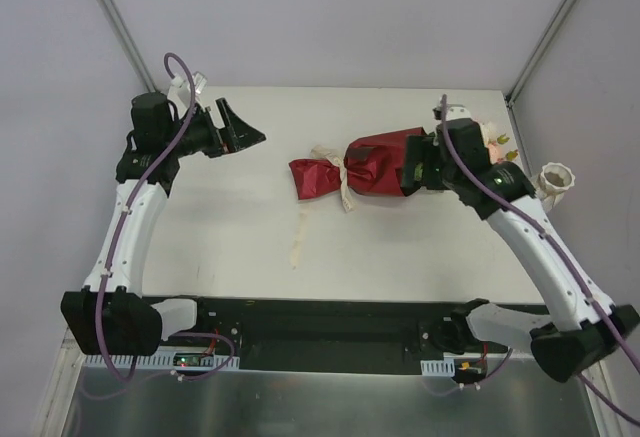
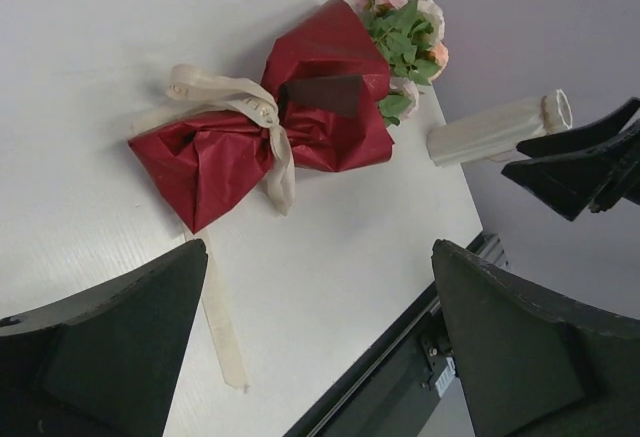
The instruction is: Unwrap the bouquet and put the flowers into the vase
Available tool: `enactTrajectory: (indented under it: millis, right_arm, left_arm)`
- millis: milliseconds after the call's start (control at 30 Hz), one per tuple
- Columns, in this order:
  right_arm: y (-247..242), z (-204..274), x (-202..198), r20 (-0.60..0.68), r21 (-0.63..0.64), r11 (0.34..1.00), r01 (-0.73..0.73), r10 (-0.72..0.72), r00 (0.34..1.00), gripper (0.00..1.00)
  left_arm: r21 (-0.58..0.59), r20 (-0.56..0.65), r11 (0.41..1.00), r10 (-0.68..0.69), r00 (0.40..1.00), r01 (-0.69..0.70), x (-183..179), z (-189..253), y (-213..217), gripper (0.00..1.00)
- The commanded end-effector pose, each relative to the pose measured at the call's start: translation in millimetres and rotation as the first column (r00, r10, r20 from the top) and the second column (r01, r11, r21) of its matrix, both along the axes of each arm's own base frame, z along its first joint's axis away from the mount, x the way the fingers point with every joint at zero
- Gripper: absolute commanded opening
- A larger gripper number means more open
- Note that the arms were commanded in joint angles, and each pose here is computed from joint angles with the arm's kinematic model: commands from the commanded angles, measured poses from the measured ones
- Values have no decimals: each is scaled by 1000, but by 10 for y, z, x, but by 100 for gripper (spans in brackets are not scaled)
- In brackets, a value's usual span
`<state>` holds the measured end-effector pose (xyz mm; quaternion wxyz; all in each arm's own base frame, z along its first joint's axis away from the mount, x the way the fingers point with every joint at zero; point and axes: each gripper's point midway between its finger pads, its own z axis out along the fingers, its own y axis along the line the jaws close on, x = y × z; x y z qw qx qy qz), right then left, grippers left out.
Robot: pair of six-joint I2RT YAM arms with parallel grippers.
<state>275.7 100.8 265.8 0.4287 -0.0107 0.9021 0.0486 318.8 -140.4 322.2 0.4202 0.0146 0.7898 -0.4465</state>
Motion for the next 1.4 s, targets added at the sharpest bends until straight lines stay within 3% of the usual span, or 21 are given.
enactTrajectory:
  millis: [0,167,300,367,433,467,500,567,667,800,1000,1133,1367]
  right_arm:
    - [635,-164,256,-50,136,989,-58,65,997,97]
    - [1416,-405,617,-64,180,976,-119,133,989,97]
    - [1832,-573,985,-67,275,958,-81,103,992,99]
    - [2033,-635,1218,-72,281,956,-78,102,992,81]
    - [2272,-719,1435,-74,301,949,-96,123,990,70]
    - [2353,-755,1497,-72,305,947,-99,126,989,57]
    - [2430,-1005,1579,-106,283,955,-88,123,987,51]
    - [2551,-973,1717,-103,291,953,-84,118,988,45]
    - [2660,-1190,1838,-144,267,960,-79,121,982,46]
    - [2786,-1521,1713,-212,239,961,-136,189,959,46]
    - [2745,-1564,1247,-229,183,947,-264,302,925,47]
    - [2582,-1761,755,-271,117,929,-352,371,888,48]
    - [2318,-1877,-98,-333,129,892,-433,451,828,55]
  left_arm:
    - [-29,-10,998,-59,998,58,65,-6,-63,94]
    - [-11,-60,998,-69,996,69,63,-339,-121,90]
    - [29,-83,1000,5,997,-3,65,-645,-29,89]
    - [11,-81,1000,20,997,-19,53,-655,-30,89]
    - [-52,-71,999,-18,997,14,10,-606,-103,89]
    - [-69,-78,997,-29,997,23,-11,-633,-123,89]
    - [-78,-76,997,-33,997,27,-17,-630,-132,88]
    - [-93,-76,995,-45,996,38,-31,-620,-146,88]
    - [-94,-87,995,-32,996,24,-8,-659,-104,88]
    - [-98,-106,995,-43,993,32,19,-731,-114,88]
    - [-128,-156,989,-91,984,71,25,-835,-164,87]
    - [-109,-125,991,-91,988,77,4,-815,-155,86]
    - [-124,-158,983,-155,975,136,-22,-905,-285,82]
